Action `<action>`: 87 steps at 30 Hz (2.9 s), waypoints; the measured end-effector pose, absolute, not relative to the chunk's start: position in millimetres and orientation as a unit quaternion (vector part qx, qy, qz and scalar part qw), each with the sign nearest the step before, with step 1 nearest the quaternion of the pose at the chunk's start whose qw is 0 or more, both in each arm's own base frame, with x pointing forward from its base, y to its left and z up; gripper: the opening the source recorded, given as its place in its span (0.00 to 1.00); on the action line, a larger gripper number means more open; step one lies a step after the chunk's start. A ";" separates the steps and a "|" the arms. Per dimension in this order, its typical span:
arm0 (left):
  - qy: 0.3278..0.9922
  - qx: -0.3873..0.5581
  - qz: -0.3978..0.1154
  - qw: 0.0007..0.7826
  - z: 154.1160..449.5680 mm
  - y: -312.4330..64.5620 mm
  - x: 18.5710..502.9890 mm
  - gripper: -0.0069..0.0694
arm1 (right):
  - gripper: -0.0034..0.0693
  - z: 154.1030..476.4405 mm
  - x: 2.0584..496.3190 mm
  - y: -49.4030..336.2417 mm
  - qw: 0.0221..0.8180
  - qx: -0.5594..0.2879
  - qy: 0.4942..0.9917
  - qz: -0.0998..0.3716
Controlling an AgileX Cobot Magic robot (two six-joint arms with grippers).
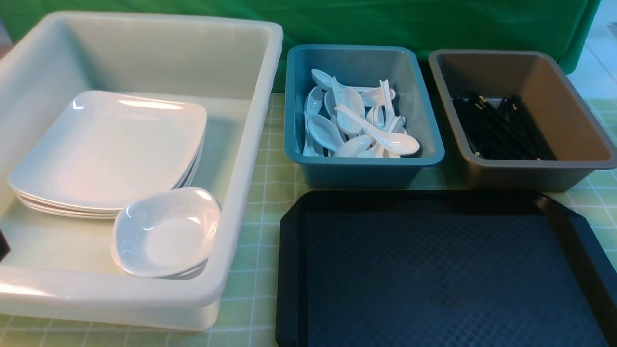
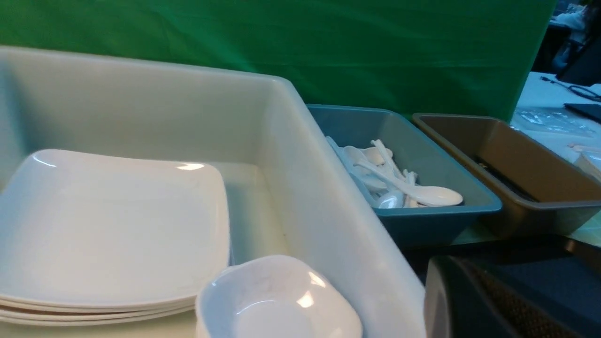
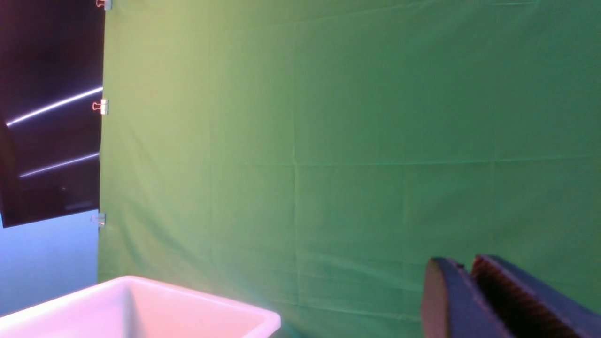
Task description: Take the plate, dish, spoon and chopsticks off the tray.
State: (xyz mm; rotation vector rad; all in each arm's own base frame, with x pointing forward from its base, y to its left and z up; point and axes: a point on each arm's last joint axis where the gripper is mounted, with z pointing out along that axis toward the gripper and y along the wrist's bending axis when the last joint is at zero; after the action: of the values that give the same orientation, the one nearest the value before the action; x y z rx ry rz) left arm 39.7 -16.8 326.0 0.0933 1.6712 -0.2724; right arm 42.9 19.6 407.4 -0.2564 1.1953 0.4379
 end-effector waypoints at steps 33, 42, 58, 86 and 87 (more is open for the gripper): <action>0.741 0.007 0.040 0.670 194.5 2.8 56.4 0.08 | 0.23 407.5 42.6 19.4 0.797 -0.118 0.556 0.205; 0.741 0.007 0.040 0.670 194.5 2.8 56.4 0.08 | 0.25 407.5 42.6 19.4 0.797 -0.119 0.556 0.204; 0.741 0.007 0.040 0.670 194.6 2.8 56.4 0.08 | 0.28 391.8 64.5 37.2 0.771 -0.186 0.586 0.167; 0.737 0.006 0.041 0.675 195.6 2.9 56.2 0.08 | 0.37 188.5 57.4 1.5 0.641 -0.068 0.763 -0.049; 0.737 0.006 0.041 0.675 195.6 2.9 56.2 0.08 | 0.37 188.5 57.4 1.5 0.641 -0.068 0.763 -0.049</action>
State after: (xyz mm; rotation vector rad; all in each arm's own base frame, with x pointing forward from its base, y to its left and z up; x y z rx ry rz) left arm 56.2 2.9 195.6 0.0137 1.6576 0.0927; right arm 57.4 1.5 188.5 -0.1549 1.7387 -0.1128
